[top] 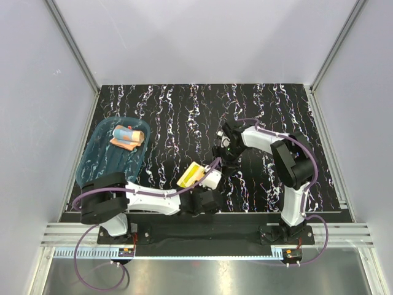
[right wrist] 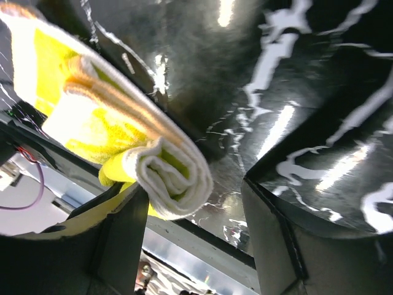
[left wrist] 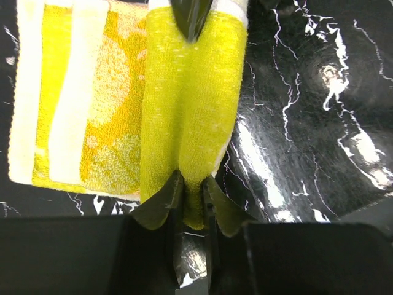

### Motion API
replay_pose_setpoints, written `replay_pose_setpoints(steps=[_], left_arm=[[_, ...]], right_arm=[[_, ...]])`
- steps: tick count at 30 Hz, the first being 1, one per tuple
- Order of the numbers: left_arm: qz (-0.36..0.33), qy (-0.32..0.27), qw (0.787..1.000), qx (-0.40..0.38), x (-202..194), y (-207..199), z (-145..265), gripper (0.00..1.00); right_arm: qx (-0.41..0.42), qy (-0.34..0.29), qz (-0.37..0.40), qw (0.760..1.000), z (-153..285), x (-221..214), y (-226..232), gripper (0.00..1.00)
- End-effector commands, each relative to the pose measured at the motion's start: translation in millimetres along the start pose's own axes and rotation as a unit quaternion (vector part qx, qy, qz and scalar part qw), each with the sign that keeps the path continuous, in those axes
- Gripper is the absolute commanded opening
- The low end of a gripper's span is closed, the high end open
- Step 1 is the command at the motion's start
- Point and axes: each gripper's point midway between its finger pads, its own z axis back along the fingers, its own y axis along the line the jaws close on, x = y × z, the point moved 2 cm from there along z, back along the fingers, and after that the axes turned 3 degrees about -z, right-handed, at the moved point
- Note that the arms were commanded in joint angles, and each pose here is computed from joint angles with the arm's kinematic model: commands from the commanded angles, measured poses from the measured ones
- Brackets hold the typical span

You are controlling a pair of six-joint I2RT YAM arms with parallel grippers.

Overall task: Roll the towels
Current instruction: Roll the towel

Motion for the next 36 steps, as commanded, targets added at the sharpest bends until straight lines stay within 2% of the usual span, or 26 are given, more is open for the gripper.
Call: replay_pose_setpoints(steps=[1,9,15,19,29,31,32,34,36], left_arm=[[0.022,0.071,0.996,-0.05,-24,-4,11,0.0],[0.094,0.048,0.989,-0.103,11,-9,24,0.0],[0.183,0.04,0.965,-0.183,29,-11,30,0.0],[0.23,0.041,0.94,-0.249,38,-17,37,0.0],[0.324,0.056,0.885,-0.328,47,-23,39,0.0],[0.343,0.07,0.87,-0.348,42,-26,39,0.0],[0.351,0.058,0.86,-0.366,48,-29,40,0.0],[0.379,0.071,0.84,-0.383,42,-29,40,0.0],[0.409,0.058,0.815,-0.406,51,-30,45,0.0]], right_arm=[[-0.078,-0.054,0.007,0.995,-8,24,-47,0.69],[-0.091,-0.053,0.001,0.994,-9,20,-53,0.69],[-0.093,-0.059,-0.004,0.994,-8,18,-55,0.68],[-0.1,-0.073,-0.004,0.992,1,19,-53,0.68],[-0.121,-0.146,-0.003,0.982,54,31,-39,0.7],[-0.123,-0.159,-0.008,0.98,63,32,-38,0.71],[-0.122,-0.171,-0.008,0.978,71,32,-36,0.71],[-0.124,-0.179,-0.01,0.976,79,30,-37,0.71],[-0.125,-0.187,-0.013,0.974,88,26,-37,0.71]])
